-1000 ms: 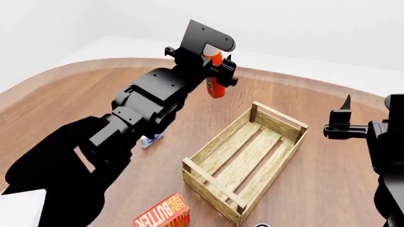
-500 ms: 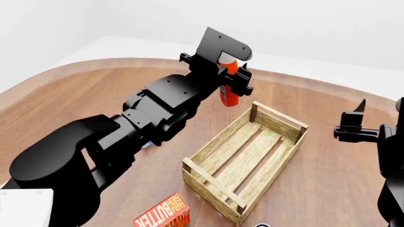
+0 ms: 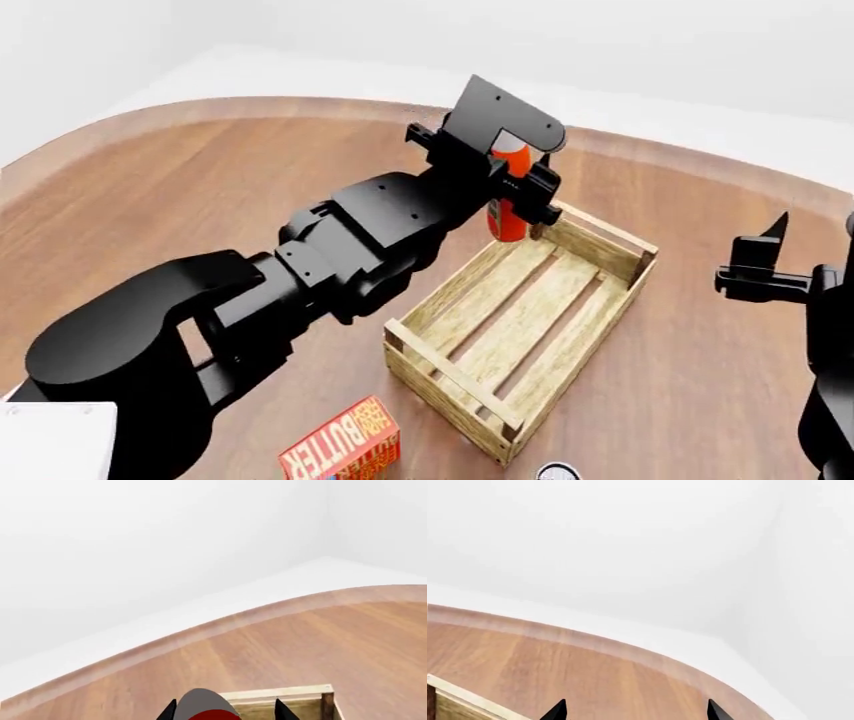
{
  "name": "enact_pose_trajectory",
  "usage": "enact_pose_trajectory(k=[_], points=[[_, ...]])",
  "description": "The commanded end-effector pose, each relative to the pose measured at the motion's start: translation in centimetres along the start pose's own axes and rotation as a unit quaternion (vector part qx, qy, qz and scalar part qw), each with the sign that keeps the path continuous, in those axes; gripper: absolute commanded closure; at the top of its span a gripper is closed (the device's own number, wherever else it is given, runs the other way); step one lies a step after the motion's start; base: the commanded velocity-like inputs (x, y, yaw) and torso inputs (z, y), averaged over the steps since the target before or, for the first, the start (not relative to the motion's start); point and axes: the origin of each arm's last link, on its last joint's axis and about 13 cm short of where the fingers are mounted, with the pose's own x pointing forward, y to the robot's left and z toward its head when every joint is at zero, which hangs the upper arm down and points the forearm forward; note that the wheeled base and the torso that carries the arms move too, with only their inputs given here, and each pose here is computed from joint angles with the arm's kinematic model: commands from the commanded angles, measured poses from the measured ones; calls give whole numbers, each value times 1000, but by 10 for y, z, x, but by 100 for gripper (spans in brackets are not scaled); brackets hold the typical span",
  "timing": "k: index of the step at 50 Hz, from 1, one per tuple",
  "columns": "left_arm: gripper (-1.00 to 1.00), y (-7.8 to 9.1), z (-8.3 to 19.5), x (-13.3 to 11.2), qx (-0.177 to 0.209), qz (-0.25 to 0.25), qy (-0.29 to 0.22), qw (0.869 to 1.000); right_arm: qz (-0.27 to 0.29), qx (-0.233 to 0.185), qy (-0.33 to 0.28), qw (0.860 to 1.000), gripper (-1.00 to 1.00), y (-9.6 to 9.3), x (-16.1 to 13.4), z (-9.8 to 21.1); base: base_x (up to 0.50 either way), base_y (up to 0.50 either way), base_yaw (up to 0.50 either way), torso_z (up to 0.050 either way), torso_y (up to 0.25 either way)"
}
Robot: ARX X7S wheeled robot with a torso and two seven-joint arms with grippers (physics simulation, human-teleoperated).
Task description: Pick up the ketchup, and put it in the wooden tray.
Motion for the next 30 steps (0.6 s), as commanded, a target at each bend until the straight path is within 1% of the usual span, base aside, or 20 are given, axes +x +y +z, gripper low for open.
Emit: enact_pose_trajectory(k=[1, 23, 30], points=[[100, -6, 3, 0, 1, -4, -8, 1000, -8, 0, 3, 1000, -100, 0, 0, 0, 0, 0, 0, 0, -143], [100, -9, 4, 0, 16, -8, -16, 1000, -16, 2, 2, 1000, -100, 0, 0, 0, 0, 0, 0, 0, -146], [100, -10, 4, 0, 13, -9, -20, 1000, -19, 2, 4, 1000, -100, 0, 0, 0, -2, 0, 0, 0, -148]])
